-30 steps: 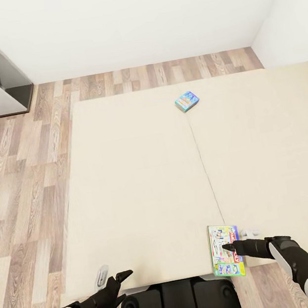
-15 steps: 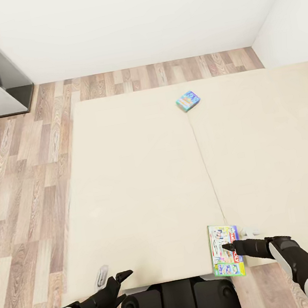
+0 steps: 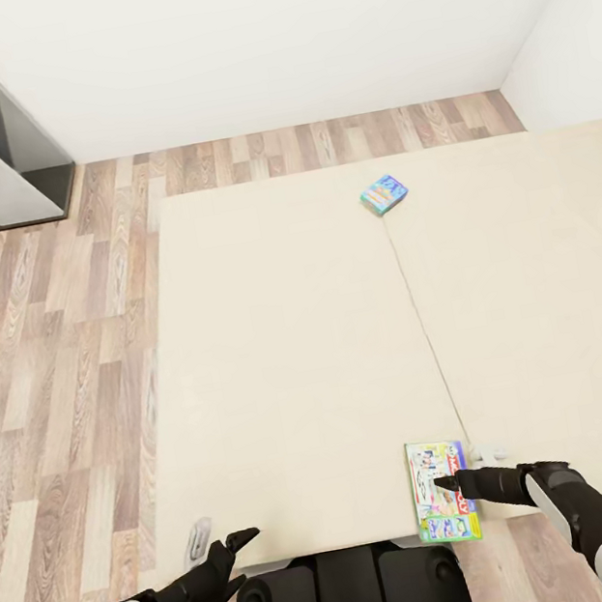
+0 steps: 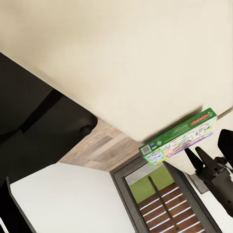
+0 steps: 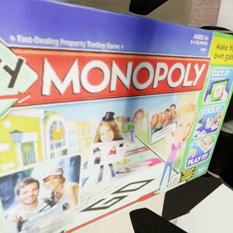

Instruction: Put all the toys in the child's room - the three board games (two on the bed and one on the table), the two jigsaw puzzles on the table, and the tennis ball on the table - inside the toy box on the table in the child's room.

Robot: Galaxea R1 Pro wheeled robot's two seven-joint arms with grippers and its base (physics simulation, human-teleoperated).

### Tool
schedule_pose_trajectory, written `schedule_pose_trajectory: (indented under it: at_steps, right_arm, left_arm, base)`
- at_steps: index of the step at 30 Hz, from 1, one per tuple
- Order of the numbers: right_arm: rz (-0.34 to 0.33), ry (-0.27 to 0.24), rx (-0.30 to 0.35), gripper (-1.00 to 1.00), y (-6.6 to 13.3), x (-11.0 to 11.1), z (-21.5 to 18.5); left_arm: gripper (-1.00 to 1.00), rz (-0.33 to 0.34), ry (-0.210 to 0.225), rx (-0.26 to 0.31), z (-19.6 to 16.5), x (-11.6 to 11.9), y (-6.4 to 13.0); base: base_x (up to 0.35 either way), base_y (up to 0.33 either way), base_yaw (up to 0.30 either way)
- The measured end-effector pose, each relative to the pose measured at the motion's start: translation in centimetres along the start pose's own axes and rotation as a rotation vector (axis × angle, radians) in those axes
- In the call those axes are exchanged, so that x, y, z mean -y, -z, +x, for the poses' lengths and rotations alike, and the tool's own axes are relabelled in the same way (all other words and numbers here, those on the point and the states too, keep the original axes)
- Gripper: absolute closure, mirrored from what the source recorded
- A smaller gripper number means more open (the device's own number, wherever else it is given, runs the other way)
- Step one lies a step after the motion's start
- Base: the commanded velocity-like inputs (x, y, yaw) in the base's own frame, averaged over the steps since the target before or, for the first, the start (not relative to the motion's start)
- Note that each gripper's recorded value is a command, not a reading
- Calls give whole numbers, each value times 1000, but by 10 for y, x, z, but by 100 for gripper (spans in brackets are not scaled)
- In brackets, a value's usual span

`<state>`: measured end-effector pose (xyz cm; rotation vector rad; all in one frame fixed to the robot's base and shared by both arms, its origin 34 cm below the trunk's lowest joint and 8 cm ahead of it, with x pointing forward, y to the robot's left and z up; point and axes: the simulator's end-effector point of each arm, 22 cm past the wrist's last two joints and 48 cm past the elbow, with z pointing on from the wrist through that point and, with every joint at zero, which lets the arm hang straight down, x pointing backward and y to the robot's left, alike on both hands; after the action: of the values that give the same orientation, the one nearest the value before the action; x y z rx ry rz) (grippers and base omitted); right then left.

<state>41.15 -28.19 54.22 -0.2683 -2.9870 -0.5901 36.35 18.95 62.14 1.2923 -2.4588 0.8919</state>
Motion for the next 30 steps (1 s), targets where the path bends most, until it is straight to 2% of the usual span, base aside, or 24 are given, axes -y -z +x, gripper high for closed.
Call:
schedule_pose_trajectory:
  at_steps: [16,30]
  right_arm:
    - [0,0,0,-100,0,0,0]
    - [1,0,0,-100,0,1,0]
  left_arm:
    - [-100,0,0,1,0,0,0]
    - [-100,1,1,1,0,0,0]
  base:
    - [0,25,2]
    - [0,2,109]
